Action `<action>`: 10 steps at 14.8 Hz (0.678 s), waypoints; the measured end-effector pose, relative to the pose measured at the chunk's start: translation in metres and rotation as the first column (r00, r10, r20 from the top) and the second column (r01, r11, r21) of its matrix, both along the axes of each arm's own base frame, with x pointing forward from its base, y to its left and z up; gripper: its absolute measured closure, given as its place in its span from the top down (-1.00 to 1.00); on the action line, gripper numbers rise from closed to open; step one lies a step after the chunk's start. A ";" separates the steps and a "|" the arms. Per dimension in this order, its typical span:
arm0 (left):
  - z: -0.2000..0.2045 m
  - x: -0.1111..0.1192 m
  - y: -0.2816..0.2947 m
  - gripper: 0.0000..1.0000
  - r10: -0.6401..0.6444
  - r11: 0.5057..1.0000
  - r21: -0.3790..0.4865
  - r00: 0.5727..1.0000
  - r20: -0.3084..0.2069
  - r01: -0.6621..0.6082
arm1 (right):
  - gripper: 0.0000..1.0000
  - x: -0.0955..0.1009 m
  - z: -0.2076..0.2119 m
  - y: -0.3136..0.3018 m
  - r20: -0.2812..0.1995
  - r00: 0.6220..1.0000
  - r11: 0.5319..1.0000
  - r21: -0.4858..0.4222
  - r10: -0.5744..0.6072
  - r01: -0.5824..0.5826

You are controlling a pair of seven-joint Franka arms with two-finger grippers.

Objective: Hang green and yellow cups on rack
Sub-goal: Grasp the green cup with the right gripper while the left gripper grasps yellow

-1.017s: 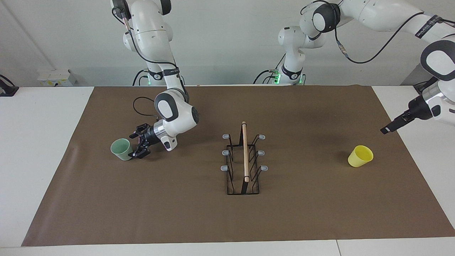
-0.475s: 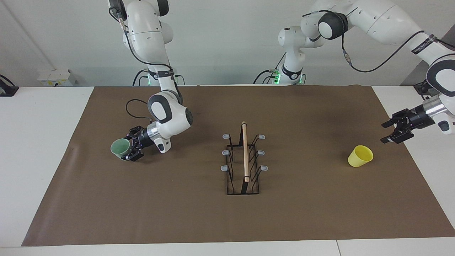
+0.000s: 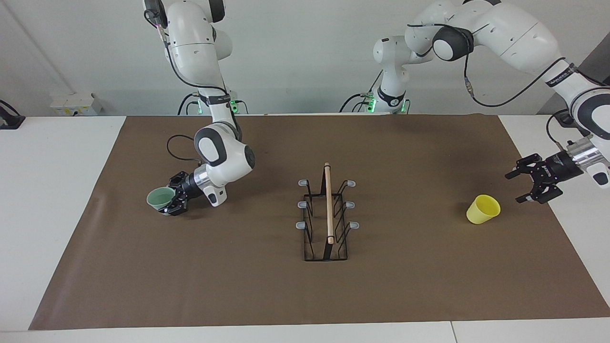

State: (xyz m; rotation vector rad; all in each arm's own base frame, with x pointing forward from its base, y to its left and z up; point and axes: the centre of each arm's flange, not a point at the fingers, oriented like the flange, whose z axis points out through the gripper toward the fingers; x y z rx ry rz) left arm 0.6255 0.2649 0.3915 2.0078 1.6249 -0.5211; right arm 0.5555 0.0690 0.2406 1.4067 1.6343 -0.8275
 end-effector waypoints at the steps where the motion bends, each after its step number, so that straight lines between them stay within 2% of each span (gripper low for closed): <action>1: -0.010 -0.005 0.013 1.00 0.033 0.999 -0.019 0.999 -0.006 -0.033 | 0.40 0.002 0.002 0.001 0.009 1.000 1.000 0.002 -0.001 0.001; 3: -0.030 -0.008 0.025 1.00 0.134 0.990 -0.041 0.990 -0.034 -0.136 | 0.40 0.008 0.009 0.004 0.038 0.999 1.000 0.019 -0.016 0.015; 6: -0.052 -0.003 0.015 1.00 0.246 0.966 -0.052 0.965 -0.092 -0.252 | 0.37 0.019 0.031 0.009 0.073 0.994 0.992 0.095 -0.084 0.077; 7: -0.059 -0.003 0.012 1.00 0.275 0.958 -0.060 0.956 -0.105 -0.282 | 0.33 0.022 0.045 0.010 0.072 0.992 0.986 0.132 -0.109 0.099; 10: -0.089 -0.015 0.014 1.00 0.360 0.921 -0.105 0.923 -0.134 -0.375 | 0.33 0.022 0.104 -0.006 0.018 0.983 0.943 0.288 -0.181 0.168</action>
